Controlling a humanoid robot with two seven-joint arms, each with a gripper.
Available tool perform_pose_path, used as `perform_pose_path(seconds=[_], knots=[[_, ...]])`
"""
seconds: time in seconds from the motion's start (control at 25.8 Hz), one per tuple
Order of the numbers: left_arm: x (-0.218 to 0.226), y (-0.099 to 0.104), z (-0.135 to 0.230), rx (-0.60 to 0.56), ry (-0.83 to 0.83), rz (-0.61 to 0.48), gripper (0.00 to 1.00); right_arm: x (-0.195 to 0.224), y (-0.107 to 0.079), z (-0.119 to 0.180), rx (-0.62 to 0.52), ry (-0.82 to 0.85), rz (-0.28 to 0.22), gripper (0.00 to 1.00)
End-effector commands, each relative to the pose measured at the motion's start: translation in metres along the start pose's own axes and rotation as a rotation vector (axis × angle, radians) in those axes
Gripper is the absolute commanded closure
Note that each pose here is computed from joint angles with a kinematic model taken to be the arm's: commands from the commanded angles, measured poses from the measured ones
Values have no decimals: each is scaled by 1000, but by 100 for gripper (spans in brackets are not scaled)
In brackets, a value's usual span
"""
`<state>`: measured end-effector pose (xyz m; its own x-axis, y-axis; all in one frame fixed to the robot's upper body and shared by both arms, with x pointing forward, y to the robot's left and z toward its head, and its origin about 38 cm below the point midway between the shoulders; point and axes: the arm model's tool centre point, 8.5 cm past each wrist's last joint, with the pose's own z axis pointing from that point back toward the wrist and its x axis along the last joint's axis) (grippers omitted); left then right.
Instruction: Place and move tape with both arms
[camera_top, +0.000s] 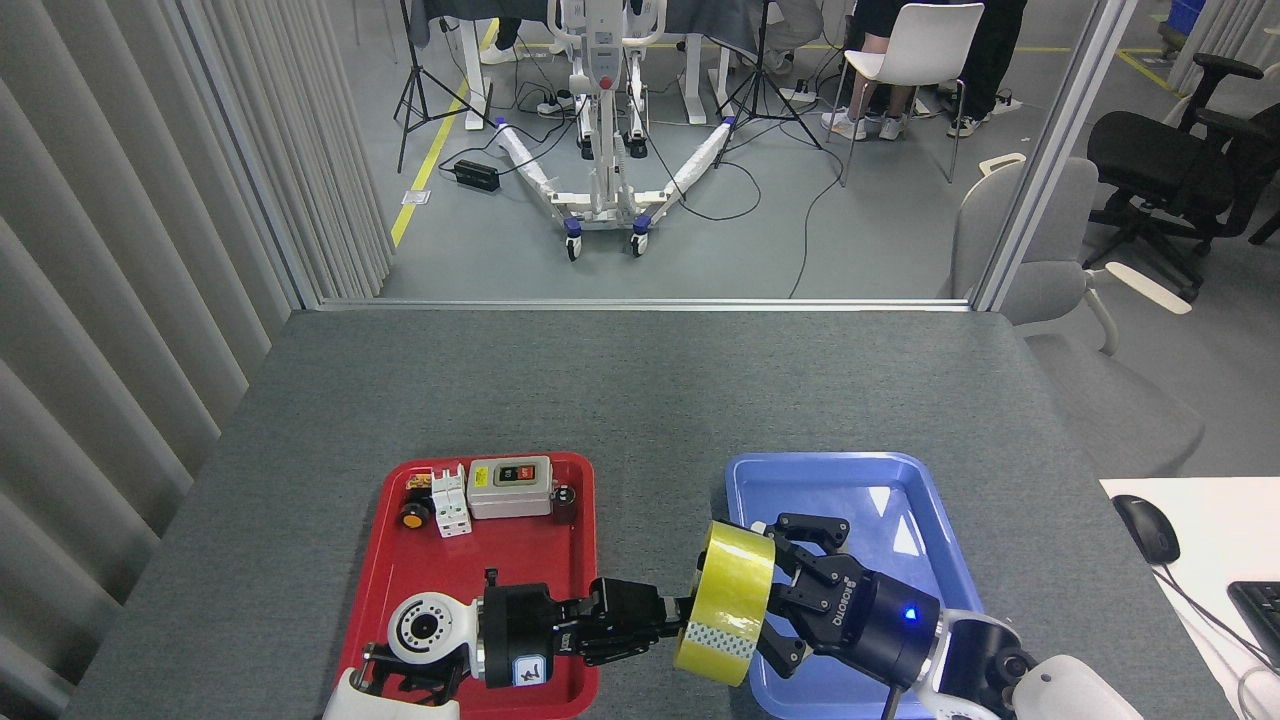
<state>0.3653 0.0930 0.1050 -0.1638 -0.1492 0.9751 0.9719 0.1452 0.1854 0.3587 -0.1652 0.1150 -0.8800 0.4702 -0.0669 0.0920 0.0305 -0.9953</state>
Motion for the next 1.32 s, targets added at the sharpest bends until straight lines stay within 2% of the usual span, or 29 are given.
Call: perform_pose_path(seconds=[0.0, 0.12, 0.19, 0.31, 0.35, 0.39, 0.43, 0.81, 0.97, 1.08, 1.28], knots=[[-1, 2, 4, 13, 6, 1, 100, 0, 0, 0, -2, -2, -1, 72], [-1, 3, 5, 17, 5, 0, 100, 0, 0, 0, -1, -1, 0, 79], [-1, 3, 6, 20, 3, -7, 100, 0, 0, 0, 0, -2, 1, 79], [0, 5, 11, 39, -17, -88, 100, 1, 1, 1, 2, -3, -1, 79], [-4, 5, 14, 44, -12, -113, 84, 1, 0, 0, 0, -3, -1, 79], [-6, 5, 14, 45, -19, -136, 36, 1, 1, 1, 2, -3, -1, 79], [-6, 4, 14, 44, -27, -158, 0, 1, 1, 0, 1, -4, -3, 79], [-7, 5, 27, 86, -43, -218, 0, 4, 0, 3, 0, -37, -10, 78], [-6, 7, 43, 139, -54, -288, 0, -2, -7, 10, -26, -22, -6, 78], [-5, 5, 48, 146, -52, -320, 0, -26, -12, 41, -62, 131, -11, 78], [1, 8, 76, 207, -21, -371, 0, -61, -22, 85, -207, 454, -40, 76]])
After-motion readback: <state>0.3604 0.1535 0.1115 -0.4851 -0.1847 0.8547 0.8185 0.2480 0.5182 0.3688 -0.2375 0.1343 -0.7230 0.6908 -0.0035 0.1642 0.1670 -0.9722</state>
